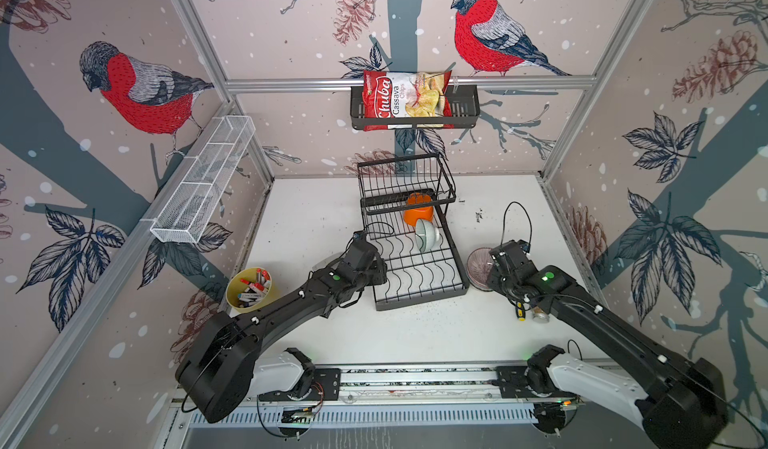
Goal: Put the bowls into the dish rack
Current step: 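Grasp the rim of the purple-striped bowl atop the stack with the right gripper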
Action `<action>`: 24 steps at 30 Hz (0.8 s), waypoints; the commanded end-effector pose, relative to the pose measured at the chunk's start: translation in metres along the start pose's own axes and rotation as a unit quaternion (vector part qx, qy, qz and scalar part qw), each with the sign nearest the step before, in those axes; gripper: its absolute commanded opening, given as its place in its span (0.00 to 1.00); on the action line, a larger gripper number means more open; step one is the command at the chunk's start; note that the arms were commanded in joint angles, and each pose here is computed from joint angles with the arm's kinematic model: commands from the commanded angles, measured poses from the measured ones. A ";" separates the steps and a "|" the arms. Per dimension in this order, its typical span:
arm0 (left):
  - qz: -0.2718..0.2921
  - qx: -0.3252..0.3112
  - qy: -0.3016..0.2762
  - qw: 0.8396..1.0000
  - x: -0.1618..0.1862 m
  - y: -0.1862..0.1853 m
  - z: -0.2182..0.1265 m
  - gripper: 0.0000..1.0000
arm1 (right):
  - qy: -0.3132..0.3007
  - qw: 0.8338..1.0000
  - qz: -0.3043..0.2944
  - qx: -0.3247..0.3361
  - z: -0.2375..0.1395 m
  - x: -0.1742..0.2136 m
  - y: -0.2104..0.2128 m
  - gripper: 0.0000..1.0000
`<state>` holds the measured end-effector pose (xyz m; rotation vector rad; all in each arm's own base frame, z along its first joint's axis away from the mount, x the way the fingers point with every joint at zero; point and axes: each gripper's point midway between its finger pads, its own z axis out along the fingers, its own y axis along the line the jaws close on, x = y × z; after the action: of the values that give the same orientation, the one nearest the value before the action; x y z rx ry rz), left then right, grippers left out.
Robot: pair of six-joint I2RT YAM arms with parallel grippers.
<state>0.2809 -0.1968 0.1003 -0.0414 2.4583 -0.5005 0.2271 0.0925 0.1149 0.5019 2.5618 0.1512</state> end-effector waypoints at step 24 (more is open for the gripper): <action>0.004 -0.004 -0.024 1.000 -0.007 0.002 0.001 0.63 | 0.003 1.000 0.006 -0.008 -0.007 -0.003 0.004 0.16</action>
<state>0.2804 -0.1909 0.0964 -0.0529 2.4563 -0.4676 0.2273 0.0930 0.1208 0.5208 2.5570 0.1619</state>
